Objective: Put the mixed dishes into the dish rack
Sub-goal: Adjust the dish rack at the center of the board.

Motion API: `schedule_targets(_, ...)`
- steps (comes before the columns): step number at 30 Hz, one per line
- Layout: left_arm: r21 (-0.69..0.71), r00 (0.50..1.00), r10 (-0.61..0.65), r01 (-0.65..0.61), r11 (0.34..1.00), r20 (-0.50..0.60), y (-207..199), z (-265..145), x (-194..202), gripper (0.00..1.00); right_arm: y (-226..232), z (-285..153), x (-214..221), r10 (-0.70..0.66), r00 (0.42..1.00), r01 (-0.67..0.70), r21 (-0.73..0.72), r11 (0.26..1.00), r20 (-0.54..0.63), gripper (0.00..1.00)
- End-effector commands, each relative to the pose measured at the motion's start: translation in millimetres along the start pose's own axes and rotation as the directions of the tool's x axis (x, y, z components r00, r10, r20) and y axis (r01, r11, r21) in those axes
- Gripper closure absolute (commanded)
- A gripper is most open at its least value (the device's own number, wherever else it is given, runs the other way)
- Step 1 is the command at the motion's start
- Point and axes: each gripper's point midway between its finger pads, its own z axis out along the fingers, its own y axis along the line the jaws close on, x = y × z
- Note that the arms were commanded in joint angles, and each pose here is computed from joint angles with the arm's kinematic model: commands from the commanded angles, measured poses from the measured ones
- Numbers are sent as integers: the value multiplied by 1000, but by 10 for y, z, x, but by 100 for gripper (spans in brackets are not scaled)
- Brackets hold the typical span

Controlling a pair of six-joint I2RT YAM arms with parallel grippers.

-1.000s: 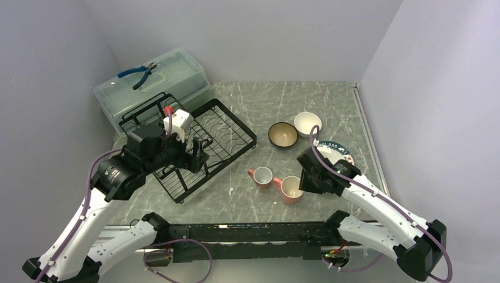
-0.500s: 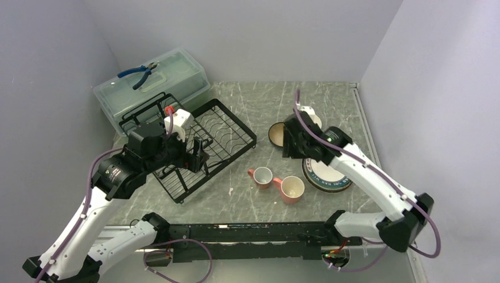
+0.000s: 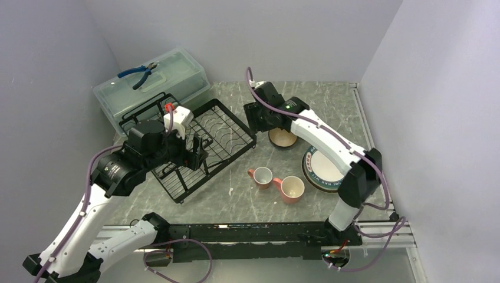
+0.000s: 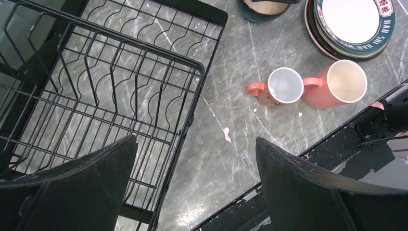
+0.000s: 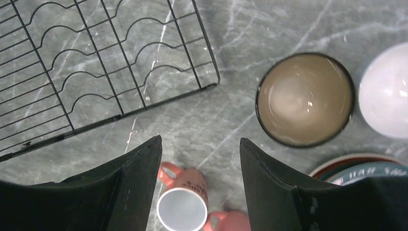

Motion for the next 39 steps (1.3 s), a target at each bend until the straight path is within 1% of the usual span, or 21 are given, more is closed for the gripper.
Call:
schedule_targets(1, -16, 998, 3, -2, 1000, 57, 13, -121, -189, 1, 213, 106, -421, -86, 993, 96, -121, 988, 85, 36)
schedule_targets(5, -25, 999, 3, -2, 1000, 54, 28, -151, -185, 1, 265, 388, -499, -121, 991, 128, -140, 982, 58, 36)
schedule_targets(11, -25, 999, 1, 0, 1000, 52, 26, -180, -190, 1, 269, 692, -678, -119, 991, 127, -169, 978, 53, 37)
schedule_targets(21, -26, 999, -10, 11, 1000, 49, 27, -223, -150, 1, 273, 1188, -625, -147, 989, 143, -216, 966, 0, 40)
schedule_targets(27, -26, 999, -14, 15, 1000, 45, 27, -245, -124, 1, 306, 1435, -540, -158, 987, 147, -234, 961, -29, 43)
schedule_targets(28, -51, 999, -14, 17, 999, 50, 72, -247, -128, 1, 306, 1468, -545, -157, 987, 146, -230, 962, -28, 43)
schedule_targets(35, -59, 999, -18, 21, 998, 48, 87, -264, -108, 1, 218, 1720, -507, -165, 985, 153, -172, 973, -57, 49)
schedule_targets(39, -61, 999, -20, 23, 998, 49, 91, -273, -103, 1, 171, 1837, -450, -160, 984, 147, -157, 977, -75, 54)
